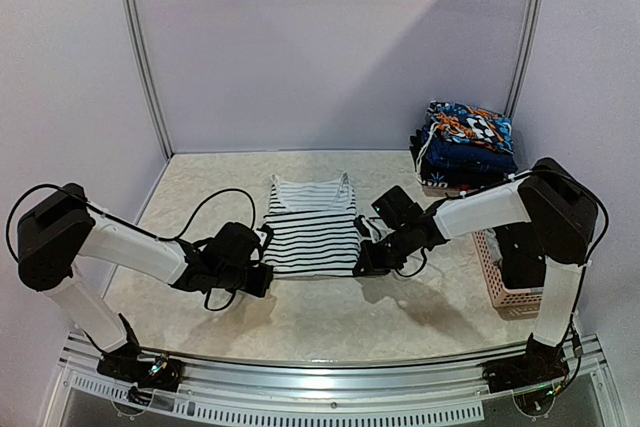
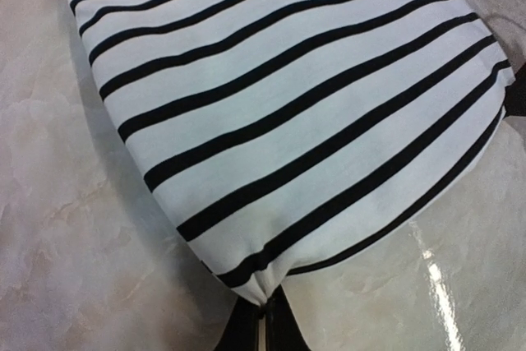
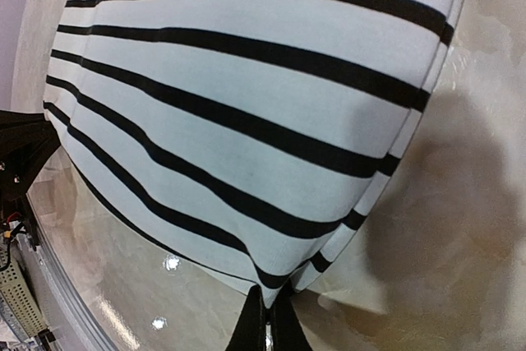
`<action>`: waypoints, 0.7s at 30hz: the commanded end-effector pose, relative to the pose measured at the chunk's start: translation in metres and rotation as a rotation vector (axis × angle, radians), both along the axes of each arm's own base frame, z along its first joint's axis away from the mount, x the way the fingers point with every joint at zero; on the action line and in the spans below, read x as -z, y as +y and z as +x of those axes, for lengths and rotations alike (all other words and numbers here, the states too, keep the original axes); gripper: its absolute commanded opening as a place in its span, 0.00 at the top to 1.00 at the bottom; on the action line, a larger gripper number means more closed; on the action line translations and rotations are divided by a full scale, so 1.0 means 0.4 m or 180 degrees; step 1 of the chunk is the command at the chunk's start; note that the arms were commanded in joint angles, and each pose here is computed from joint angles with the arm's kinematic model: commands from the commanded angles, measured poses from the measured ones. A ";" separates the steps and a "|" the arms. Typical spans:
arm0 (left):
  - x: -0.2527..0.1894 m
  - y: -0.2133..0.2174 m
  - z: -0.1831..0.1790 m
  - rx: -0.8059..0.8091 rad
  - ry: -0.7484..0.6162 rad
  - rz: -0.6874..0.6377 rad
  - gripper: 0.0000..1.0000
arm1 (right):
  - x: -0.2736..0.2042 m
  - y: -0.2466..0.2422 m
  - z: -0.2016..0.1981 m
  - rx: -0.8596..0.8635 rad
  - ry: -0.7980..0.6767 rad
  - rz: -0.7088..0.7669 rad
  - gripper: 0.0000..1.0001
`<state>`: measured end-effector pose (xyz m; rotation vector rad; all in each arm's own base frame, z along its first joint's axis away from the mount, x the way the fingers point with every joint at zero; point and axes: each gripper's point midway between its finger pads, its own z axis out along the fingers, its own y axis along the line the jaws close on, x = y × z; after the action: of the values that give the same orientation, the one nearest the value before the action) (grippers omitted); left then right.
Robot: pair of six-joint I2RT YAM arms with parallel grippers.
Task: Fold and stack the mixed laundry pile
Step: Pick up the 2/3-rectangle-folded tank top from the center of the board.
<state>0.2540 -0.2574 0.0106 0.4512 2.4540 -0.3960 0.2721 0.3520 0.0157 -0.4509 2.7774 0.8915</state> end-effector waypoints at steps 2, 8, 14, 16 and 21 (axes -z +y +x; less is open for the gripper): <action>0.011 0.011 -0.026 0.0036 0.0151 0.0017 1.00 | 0.014 -0.019 -0.018 -0.0002 0.0066 -0.0128 1.00; 0.007 0.009 -0.035 0.0039 0.0178 -0.0027 1.00 | 0.005 -0.025 -0.027 -0.0007 0.0073 -0.0109 1.00; -0.001 0.002 -0.044 0.0055 0.0188 -0.0076 1.00 | 0.000 -0.029 -0.036 -0.0013 0.0074 -0.0109 1.00; -0.006 0.001 -0.048 0.0060 0.0191 -0.0088 1.00 | -0.004 -0.030 -0.040 -0.0017 0.0071 -0.0112 1.00; -0.021 -0.002 -0.063 0.0083 0.0203 -0.0106 1.00 | -0.015 -0.035 -0.053 -0.0042 0.0070 -0.0137 1.00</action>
<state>0.2414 -0.2600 0.0176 0.4487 2.4797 -0.4600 0.2632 0.3441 0.0176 -0.4502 2.7991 0.8781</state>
